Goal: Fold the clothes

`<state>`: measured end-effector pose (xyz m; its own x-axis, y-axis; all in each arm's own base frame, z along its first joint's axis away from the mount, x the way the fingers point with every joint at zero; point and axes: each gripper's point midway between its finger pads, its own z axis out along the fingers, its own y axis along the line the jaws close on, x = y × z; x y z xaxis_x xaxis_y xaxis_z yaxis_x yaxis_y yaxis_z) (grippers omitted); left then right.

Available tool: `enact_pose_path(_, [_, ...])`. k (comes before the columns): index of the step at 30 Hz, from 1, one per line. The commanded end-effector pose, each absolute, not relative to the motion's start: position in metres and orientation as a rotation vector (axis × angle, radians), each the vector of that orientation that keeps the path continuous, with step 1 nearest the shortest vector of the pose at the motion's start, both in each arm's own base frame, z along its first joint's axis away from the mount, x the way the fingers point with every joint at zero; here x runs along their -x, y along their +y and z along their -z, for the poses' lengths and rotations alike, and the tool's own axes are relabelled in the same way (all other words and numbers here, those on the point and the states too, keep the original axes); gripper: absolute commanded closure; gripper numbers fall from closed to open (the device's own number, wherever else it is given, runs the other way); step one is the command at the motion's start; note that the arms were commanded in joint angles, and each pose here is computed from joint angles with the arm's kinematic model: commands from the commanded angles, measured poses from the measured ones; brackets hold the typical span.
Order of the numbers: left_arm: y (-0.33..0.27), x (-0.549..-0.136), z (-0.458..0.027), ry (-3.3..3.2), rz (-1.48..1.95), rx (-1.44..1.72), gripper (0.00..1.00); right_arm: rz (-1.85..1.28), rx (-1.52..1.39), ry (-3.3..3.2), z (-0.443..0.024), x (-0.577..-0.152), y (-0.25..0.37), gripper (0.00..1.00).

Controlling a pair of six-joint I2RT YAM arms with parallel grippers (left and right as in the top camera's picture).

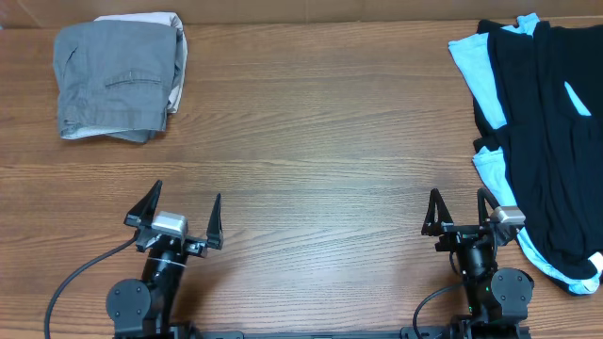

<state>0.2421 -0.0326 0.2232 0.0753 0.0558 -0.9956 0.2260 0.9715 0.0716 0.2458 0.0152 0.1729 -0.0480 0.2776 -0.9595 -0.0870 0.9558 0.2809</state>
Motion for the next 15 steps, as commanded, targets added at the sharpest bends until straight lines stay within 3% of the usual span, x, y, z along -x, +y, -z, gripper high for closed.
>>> enact_pose_path(1, [-0.029, -0.242, -0.211, 1.481, 0.118, -0.213, 0.00, -0.289, -0.158, 1.586, -0.172, -0.246, 0.013, 0.00])
enact_pose_path(15, [-0.027, -0.243, -0.162, 1.613, 0.134, -0.188, 0.00, -0.289, -0.158, 1.586, -0.172, -0.246, 0.013, 0.00])
